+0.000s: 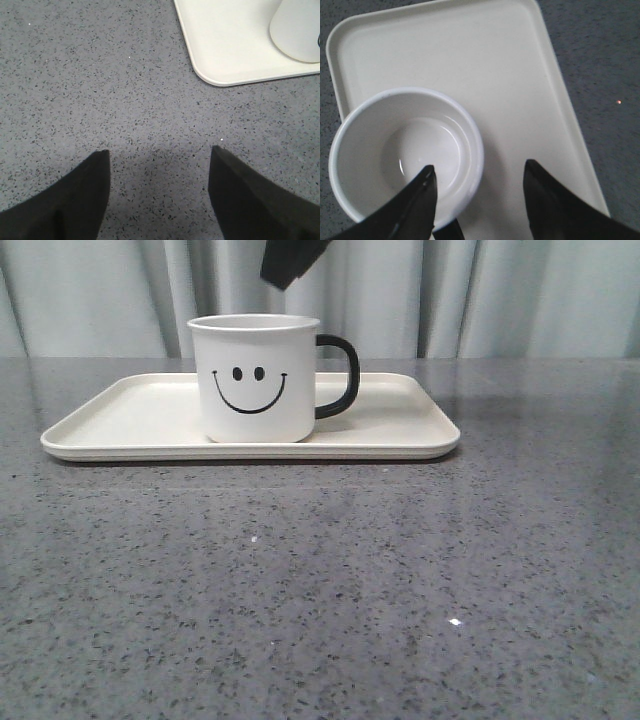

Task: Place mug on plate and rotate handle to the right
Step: 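Open the right gripper and raise it off the mug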

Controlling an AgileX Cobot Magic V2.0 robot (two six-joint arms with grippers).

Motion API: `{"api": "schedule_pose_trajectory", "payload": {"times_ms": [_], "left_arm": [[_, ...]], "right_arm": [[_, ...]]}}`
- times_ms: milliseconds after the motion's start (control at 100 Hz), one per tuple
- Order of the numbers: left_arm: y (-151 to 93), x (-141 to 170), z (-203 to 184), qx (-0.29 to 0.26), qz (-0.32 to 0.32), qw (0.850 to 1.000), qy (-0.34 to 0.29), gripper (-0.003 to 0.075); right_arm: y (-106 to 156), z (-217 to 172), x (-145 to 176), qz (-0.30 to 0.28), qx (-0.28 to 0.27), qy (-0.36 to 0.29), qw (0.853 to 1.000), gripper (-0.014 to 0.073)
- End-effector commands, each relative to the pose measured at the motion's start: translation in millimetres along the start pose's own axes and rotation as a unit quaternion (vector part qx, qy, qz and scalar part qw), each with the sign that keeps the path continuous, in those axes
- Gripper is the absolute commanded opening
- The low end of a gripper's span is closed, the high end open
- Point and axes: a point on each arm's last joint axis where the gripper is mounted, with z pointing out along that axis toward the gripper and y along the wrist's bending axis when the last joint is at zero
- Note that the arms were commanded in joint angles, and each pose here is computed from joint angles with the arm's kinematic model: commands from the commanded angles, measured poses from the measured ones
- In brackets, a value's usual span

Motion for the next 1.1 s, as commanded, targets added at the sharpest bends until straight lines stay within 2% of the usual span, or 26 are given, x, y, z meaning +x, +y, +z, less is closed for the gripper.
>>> {"api": "schedule_pose_trajectory", "payload": {"times_ms": [0,210,310,450,680,860,900,950,1090], "left_arm": [[-2,-11,-7,0.005,-0.002,0.999,-0.045,0.0419],[-2,-11,-7,0.005,-0.001,0.999,-0.041,0.0419],[-2,-10,-7,0.004,-0.001,0.999,-0.037,0.0419],[-2,-8,-7,0.005,-0.001,1.0,-0.026,0.0419],[-2,-7,-7,0.005,-0.001,1.0,-0.019,0.0419],[-2,-7,-7,0.005,-0.001,1.0,-0.019,0.0419],[-2,-7,-7,0.005,-0.001,1.0,-0.019,0.0419],[-2,-7,-7,0.005,-0.001,1.0,-0.019,0.0419],[-2,-7,-7,0.005,-0.001,1.0,-0.02,0.0419]], "right_arm": [[2,-73,-10,0.012,0.058,-0.055,0.997,0.0408],[0,-174,8,0.077,0.155,-0.107,0.979,0.0408],[9,-221,19,0.085,0.206,-0.129,0.966,0.0406],[23,-265,42,0.11,0.272,-0.144,0.945,0.0406],[57,-277,85,0.14,0.357,-0.162,0.909,0.0406],[99,-273,116,0.138,0.419,-0.208,0.873,0.0406],[107,-272,122,0.137,0.426,-0.213,0.869,0.0406],[119,-268,130,0.145,0.424,-0.214,0.868,0.0406],[145,-247,158,0.186,0.393,-0.197,0.878,0.0406]]}}
